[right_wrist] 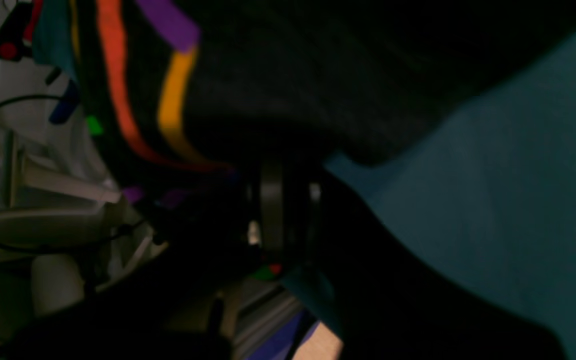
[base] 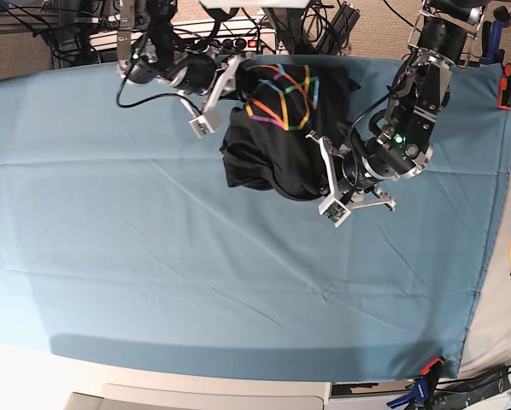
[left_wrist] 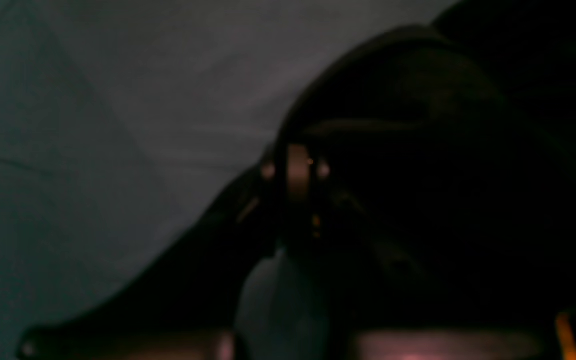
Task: Fold the T-shirt properly
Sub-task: 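Lower the shirt back onto the table and release with both grippers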
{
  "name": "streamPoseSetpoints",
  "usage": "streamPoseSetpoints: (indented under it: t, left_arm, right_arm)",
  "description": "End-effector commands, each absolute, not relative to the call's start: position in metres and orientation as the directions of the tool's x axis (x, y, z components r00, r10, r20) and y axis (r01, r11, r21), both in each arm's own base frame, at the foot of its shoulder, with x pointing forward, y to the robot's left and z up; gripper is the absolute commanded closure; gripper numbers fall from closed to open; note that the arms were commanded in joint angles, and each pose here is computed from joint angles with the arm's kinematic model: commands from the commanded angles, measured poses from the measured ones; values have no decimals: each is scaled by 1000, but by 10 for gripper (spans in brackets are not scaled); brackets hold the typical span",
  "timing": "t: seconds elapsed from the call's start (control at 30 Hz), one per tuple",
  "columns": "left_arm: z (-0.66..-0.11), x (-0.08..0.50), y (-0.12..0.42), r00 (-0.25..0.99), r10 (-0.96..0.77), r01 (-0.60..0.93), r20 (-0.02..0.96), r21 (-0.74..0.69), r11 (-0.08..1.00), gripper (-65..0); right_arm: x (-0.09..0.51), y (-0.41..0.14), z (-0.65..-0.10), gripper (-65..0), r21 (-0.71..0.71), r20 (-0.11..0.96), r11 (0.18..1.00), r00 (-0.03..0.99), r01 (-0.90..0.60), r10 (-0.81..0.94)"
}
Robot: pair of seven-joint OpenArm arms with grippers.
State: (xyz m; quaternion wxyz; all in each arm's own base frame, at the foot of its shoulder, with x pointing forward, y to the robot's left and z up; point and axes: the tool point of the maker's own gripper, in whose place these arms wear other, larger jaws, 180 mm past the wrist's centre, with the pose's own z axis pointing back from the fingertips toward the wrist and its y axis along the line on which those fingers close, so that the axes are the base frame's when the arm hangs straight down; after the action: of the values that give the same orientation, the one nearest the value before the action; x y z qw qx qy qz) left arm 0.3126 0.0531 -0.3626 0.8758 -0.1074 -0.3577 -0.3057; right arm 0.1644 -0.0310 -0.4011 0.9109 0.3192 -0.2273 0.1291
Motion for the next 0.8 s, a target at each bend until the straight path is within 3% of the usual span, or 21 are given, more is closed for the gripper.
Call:
streamPoseSetpoints:
  t: [0.0,0.77]
  left_arm:
    - [-348,324,53,518,-448,610,728,53,791,0]
    - [-350,326,60,511,-479,601,714,102,792,0]
  right_arm:
    - [159,-48,-410,0,471,462,804,878,-364,127]
    - [172,-68,-410,0,427,497,843,863,-327,83]
